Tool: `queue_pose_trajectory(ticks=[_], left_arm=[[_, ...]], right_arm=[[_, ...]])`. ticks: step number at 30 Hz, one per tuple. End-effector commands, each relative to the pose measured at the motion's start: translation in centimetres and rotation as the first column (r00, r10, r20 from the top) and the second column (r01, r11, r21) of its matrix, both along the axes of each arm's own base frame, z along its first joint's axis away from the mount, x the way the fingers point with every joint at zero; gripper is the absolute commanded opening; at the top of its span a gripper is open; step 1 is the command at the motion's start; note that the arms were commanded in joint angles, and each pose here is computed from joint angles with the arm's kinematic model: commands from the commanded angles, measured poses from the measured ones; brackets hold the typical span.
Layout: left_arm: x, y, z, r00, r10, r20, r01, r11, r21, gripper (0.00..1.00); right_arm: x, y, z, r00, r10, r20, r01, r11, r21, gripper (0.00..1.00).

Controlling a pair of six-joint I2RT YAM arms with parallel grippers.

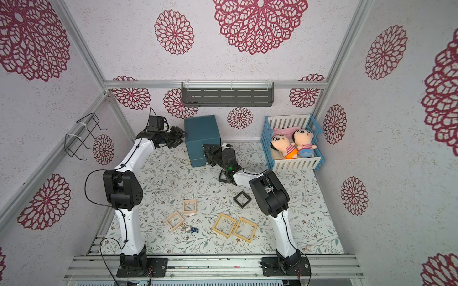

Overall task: Place the brooch boxes into the drawer by color
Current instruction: Open the drawer in the storage box.

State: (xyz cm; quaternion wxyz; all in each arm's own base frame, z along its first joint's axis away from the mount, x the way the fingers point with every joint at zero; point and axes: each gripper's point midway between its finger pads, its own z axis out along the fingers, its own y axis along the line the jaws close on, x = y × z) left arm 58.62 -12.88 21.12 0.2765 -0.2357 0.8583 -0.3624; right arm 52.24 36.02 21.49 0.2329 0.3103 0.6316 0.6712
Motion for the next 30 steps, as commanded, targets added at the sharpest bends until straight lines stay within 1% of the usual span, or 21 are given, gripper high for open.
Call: queue_pose_trajectory(ticks=[1,7,8,14,17,25,30], left_arm=[[-1.5,-0.5,-2.9,0.996,-0.022,-0.090,0.025,0.999,0.030,0.57],[-1.5,-0.5,-2.8,0.996,-0.019,-0.088,0.022,0.999,0.028,0.57],[-1.5,-0.5,-2.7,0.996,-0.019,-0.087,0.021,0.999,0.028,0.57],[-1.5,-0.5,-2.6,0.996,-0.021,-0.086,0.023,0.999,0.026,0.56],[-1.4,-0.5,-2.6,0.996,-0.020,-0.087,0.022,0.999,0.024,0.56],[-1.2,-0.5,-2.2,0.997,-0.017,-0.078,0.018,1.000,0.023,0.55],[-1.0,-0.5,-2.2,0.997,-0.011,-0.080,0.013,1.000,0.022,0.55]], right_arm=[[0.8,-0.2,1.6,0.999,-0.032,0.031,0.031,0.999,0.035,0.41],[1.6,0.0,0.9,0.999,-0.043,0.014,0.043,0.999,0.024,0.36],[1.7,0.0,0.8,0.999,-0.046,0.012,0.045,0.999,0.024,0.34],[2.5,0.1,0.4,0.998,-0.058,0.009,0.058,0.998,0.027,0.13],[2.6,0.2,0.6,0.998,-0.060,0.009,0.060,0.998,0.025,0.00],[1.3,0.2,1.7,0.998,-0.059,0.009,0.059,0.998,0.022,0.00],[-0.5,0.0,2.1,0.998,-0.057,-0.002,0.057,0.998,0.035,0.00]])
